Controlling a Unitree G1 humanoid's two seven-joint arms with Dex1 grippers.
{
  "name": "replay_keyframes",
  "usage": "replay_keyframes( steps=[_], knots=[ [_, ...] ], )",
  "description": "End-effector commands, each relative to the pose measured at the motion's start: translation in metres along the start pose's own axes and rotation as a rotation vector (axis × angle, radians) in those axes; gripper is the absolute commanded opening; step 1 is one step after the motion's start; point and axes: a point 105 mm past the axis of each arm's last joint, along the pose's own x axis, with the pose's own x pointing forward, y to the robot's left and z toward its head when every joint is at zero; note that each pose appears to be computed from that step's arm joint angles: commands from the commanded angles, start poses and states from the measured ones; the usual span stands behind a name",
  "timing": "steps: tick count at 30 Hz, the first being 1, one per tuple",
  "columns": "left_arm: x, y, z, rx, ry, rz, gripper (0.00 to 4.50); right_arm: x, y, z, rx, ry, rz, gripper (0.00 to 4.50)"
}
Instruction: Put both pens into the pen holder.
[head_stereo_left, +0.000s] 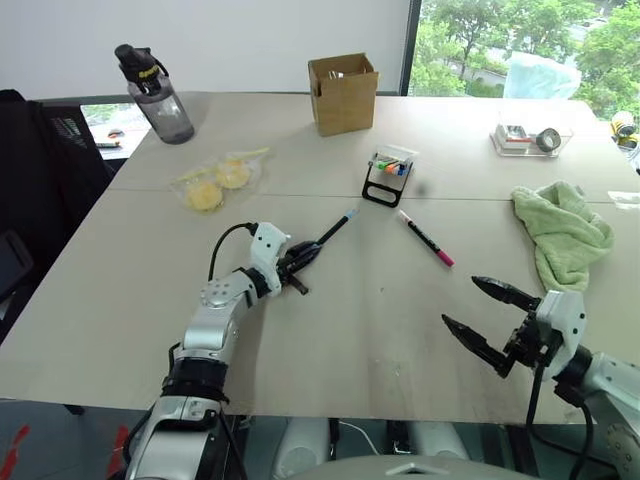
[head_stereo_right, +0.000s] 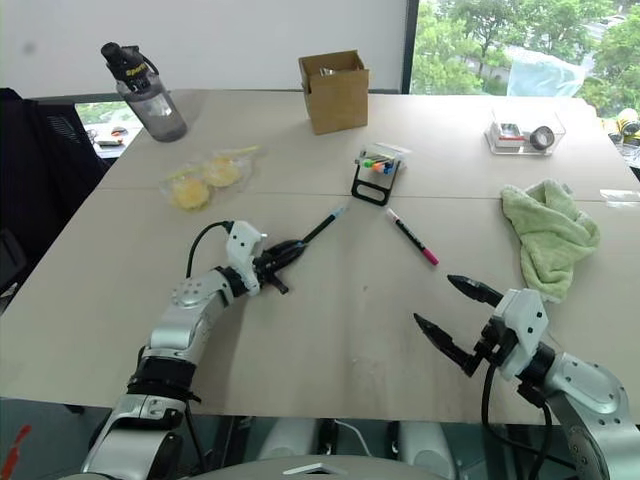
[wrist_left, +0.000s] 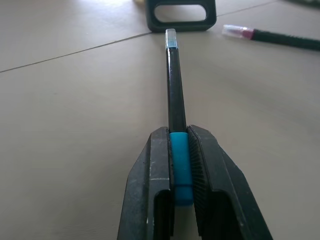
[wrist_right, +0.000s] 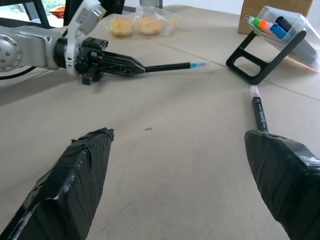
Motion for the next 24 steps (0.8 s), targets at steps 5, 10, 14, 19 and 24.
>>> replay_keyframes(
  steps=[5, 10, 14, 19, 24],
  knots=[
    [-0.02, -0.051, 0.048, -0.229, -0.247, -0.257, 0.06, 0.027, -0.007, 0.021, 0.227, -0.098, -0.085, 4.5],
    [-0.028, -0.08, 0.068, -0.354, -0.306, -0.429, 0.06, 0.057, 0.01, 0.032, 0.584, -0.061, 0.016, 4.5],
    [-0.029, -0.101, 0.07, -0.377, -0.28, -0.525, 0.06, 0.074, 0.012, 0.057, 0.718, -0.132, 0.059, 4.5],
    [-0.029, -0.111, 0.07, -0.385, -0.249, -0.582, 0.06, 0.082, 0.004, 0.083, 0.793, -0.202, 0.085, 4.5],
    [-0.028, -0.11, 0.07, -0.371, -0.235, -0.59, 0.06, 0.078, 0.016, 0.092, 0.769, -0.176, 0.185, 4.5]
  ],
)
